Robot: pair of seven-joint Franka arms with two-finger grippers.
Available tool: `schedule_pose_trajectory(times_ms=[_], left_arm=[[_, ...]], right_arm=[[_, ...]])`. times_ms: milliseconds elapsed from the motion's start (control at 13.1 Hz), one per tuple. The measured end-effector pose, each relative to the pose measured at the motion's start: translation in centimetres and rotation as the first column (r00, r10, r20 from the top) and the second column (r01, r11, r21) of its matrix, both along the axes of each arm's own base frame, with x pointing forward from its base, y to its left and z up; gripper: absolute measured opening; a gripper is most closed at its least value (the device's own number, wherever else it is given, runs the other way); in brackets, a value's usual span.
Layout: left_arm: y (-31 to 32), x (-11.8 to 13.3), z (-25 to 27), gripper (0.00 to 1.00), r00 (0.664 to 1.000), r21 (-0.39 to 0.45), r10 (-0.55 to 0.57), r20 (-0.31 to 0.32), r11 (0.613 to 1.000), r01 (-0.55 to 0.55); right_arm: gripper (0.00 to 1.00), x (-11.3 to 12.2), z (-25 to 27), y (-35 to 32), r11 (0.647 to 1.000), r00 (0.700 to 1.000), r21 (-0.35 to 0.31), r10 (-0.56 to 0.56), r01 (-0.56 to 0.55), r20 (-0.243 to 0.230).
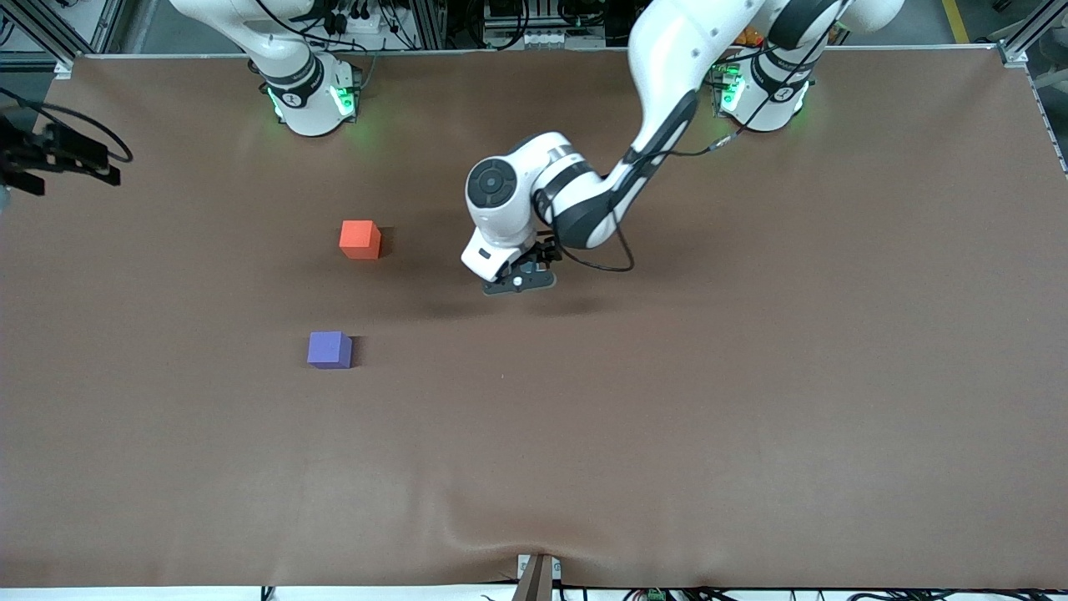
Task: Place blue block between orange and purple blocks
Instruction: 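Set the cube down with the left gripper while the right gripper approaches, then grasp the blue cube with the right gripper while the left gripper withdraws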
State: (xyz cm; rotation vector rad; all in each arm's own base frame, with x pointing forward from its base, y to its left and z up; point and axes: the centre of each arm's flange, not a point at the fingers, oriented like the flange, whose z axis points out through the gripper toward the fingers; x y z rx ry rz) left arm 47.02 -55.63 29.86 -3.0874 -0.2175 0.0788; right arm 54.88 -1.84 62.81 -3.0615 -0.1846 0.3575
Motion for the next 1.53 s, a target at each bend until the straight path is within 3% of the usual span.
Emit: schedule_pose_trajectory(times_ms=[153, 306, 459, 612, 918, 1148, 1378, 1531], left_arm=[[3.1, 2.4, 6.8, 1.00, 0.998, -0.014, 0.049, 0.035, 0.999, -0.049], [8.5, 5.4, 12.5, 1.00, 0.995, -0.002, 0.084, 0.045, 0.996, -0.084], [15.6, 9.2, 16.5, 1.00, 0.993, 0.004, 0.110, 0.042, 0.994, -0.110], [23.3, 12.5, 18.8, 1.00, 0.993, 0.005, 0.118, 0.018, 0.993, -0.118], [36.2, 16.2, 20.4, 1.00, 0.997, 0.015, 0.069, -0.040, 0.998, -0.068], [43.0, 16.0, 23.0, 1.00, 0.997, 0.011, 0.008, -0.080, 1.000, -0.007], [43.9, 14.2, 25.4, 1.00, 0.995, 0.013, -0.046, -0.092, 0.999, 0.047], [45.6, 12.8, 27.1, 1.00, 0.992, 0.016, -0.094, -0.087, 0.995, 0.096]], right_arm=[[1.00, 2.7, -6.1, 0.9, 1.000, 0.994, 0.006, 0.025, -0.025, -0.111], [1.00, 4.3, -10.2, 3.1, 0.998, 0.983, 0.021, 0.064, -0.061, -0.170], [1.00, 4.7, -10.6, 7.9, 0.995, 0.984, 0.046, 0.100, -0.094, -0.146], [1.00, 4.1, -10.5, 13.8, 0.998, 0.991, 0.063, 0.001, 0.007, -0.136], [1.00, 2.3, -13.8, 24.9, 0.994, 0.993, 0.062, -0.080, 0.086, -0.089], [1.00, -1.0, -19.0, 34.1, 0.993, 0.996, 0.066, -0.094, 0.094, -0.002], [1.00, -4.7, -25.3, 40.9, 0.995, 0.996, 0.052, -0.084, 0.082, 0.029], [1.00, -5.9, -28.7, 43.8, 0.996, 0.996, 0.053, -0.074, 0.072, 0.052]])
